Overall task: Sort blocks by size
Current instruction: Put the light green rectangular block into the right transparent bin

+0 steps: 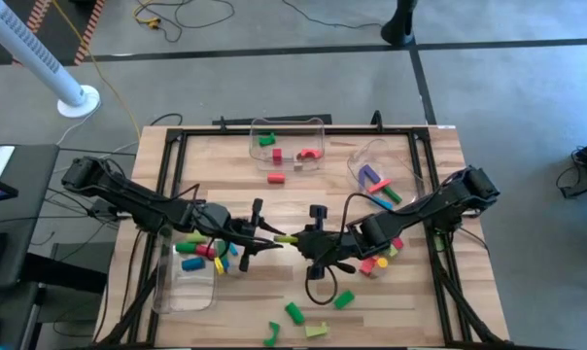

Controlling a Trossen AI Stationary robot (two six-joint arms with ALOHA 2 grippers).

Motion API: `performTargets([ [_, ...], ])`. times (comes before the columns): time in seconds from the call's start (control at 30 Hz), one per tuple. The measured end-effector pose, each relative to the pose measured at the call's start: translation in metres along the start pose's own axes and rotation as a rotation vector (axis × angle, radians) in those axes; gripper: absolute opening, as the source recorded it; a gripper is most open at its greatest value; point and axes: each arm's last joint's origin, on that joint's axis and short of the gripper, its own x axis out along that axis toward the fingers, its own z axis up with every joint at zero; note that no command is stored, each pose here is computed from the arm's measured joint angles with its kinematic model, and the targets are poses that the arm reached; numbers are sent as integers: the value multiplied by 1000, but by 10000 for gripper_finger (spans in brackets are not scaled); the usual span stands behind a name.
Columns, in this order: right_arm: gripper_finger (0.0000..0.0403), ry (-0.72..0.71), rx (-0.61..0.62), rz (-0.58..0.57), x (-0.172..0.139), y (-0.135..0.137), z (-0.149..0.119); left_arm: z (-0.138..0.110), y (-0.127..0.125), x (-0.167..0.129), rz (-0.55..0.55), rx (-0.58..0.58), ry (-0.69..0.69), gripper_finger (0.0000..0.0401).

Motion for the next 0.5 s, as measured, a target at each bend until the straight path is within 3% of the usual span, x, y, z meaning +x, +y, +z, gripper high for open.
performTargets([
  [0.27, 93, 6, -4, -15, 0, 0, -1, 0, 0, 0, 4, 21, -2, 63],
  [0.5, 93, 14, -6, -18, -1, -1, -1, 1, 1, 0, 9, 27, -10, 58],
])
